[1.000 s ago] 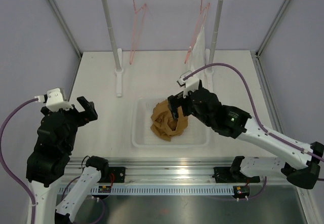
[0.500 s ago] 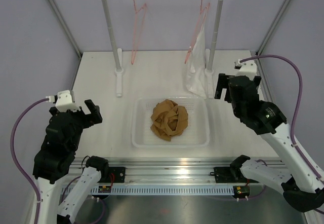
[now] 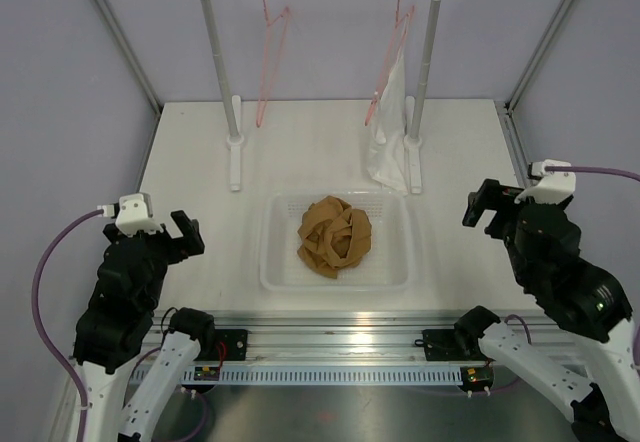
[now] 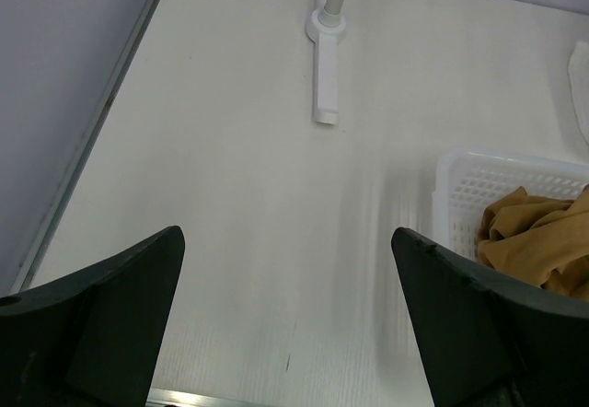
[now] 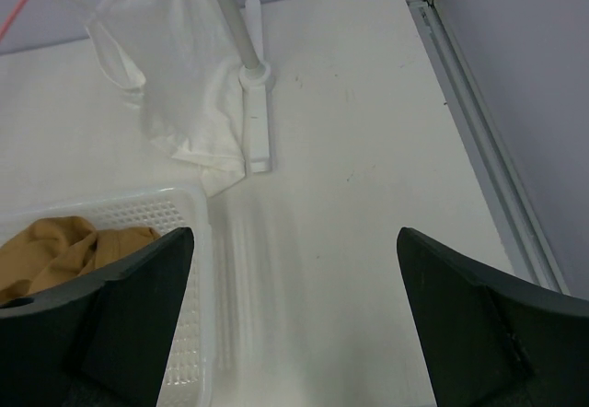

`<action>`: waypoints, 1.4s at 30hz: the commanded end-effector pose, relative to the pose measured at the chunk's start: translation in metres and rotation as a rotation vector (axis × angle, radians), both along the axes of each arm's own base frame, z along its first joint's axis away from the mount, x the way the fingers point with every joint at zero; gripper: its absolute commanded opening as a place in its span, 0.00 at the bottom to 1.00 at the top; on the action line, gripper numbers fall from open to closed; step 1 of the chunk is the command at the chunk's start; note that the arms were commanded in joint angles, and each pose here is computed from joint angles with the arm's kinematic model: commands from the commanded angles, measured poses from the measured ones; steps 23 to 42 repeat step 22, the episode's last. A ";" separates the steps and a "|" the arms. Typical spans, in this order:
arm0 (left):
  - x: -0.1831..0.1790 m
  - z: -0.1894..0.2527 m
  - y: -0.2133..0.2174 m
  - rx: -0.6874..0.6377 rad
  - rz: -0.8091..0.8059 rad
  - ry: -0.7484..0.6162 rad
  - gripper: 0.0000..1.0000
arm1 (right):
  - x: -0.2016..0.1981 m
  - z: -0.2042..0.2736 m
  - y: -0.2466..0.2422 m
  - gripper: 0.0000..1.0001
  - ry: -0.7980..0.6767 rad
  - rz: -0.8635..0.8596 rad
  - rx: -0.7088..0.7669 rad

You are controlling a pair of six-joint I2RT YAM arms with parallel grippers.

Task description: Remove the tank top from the hanger

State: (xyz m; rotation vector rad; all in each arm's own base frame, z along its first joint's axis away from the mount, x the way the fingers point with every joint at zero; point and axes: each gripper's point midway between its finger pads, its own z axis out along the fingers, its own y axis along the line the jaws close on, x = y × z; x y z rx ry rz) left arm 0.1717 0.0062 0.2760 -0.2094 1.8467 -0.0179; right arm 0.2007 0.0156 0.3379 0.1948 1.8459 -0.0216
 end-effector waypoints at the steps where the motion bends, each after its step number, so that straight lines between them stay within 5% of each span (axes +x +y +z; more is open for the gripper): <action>1: 0.003 0.017 -0.002 -0.006 -0.017 -0.090 0.99 | -0.010 0.005 0.004 0.99 -0.026 0.062 0.039; 42: 0.008 0.019 -0.004 -0.016 -0.018 -0.095 0.99 | -0.006 -0.007 0.006 0.99 0.028 0.045 0.013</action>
